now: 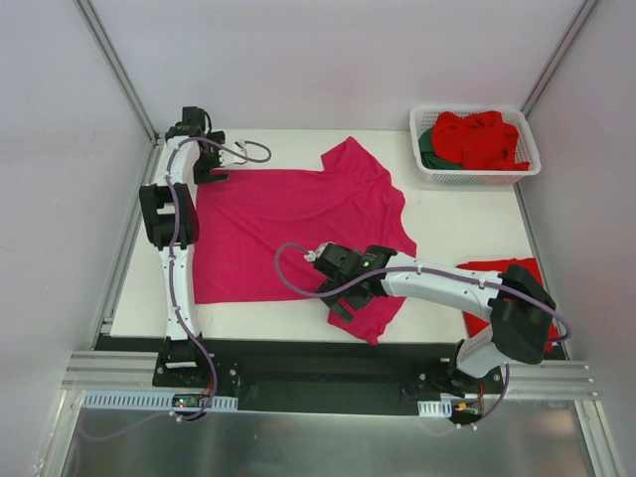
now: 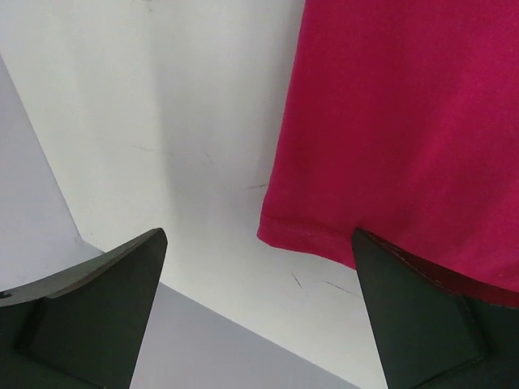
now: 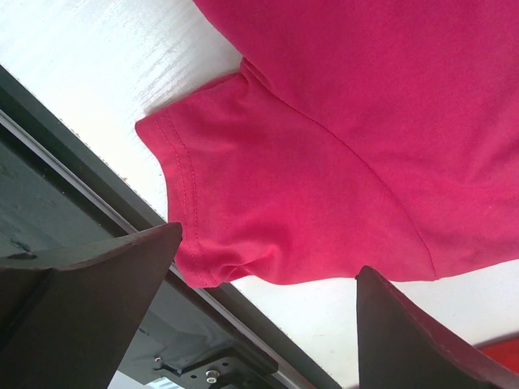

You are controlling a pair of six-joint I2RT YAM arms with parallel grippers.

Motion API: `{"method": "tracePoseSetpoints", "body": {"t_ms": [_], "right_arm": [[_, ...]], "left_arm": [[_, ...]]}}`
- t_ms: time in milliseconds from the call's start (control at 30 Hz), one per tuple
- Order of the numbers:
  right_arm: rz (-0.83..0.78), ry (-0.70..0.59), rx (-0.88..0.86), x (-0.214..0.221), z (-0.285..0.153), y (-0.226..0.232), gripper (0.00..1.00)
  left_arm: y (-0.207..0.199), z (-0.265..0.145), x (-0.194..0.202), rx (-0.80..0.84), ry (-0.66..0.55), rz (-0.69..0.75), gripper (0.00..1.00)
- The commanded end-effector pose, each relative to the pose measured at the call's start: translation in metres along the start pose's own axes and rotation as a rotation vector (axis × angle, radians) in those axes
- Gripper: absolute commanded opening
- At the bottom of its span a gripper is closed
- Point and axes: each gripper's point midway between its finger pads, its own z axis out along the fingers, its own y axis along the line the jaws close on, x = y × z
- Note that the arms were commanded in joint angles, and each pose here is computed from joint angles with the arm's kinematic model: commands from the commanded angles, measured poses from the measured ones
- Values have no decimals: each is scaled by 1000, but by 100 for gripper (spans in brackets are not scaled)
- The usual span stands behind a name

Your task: Fold and stack the t-shirts

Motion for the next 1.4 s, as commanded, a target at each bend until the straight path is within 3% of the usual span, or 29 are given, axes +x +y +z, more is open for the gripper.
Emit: {"method": "tracePoseSetpoints", "body": {"t_ms": [0,467,667,867,1033,1133,1167,1233,1267,1333,1367], "right_arm": [[23,6,11,-1,-8,-3,96],[37,17,19,3,-8,-4,96],[42,13,30,6,-4,-6,96],[40,-40,43,-6,-4,-8,96],[10,-63,33,-13,3,-6,96],[-17,-42,19,-8,8,-2,97],[-26,-34,8,-5,7,0,98],[-43,-16,1,3,3,3,98],[-68,3,13,11,0,4,98],[-87,12,26,19,-8,3,99],[-106,29,49,26,-12,2,99]], "left_arm": [[2,8,3,-5,14,6,99],[34,18,12,-124,56,76,99],[33,6,1,-137,26,12,99],[13,-66,-25,-144,-20,-85,99],[15,-180,-53,-285,-102,-175,99],[-34,-214,-66,-238,-138,-188,99],[-79,-194,-61,-132,-109,-180,99],[-124,-204,-58,-75,-73,-129,99],[-180,-186,-51,67,-50,-133,99],[-229,-194,-50,163,-51,-147,99],[-271,-192,-45,276,-39,-165,99]]}}
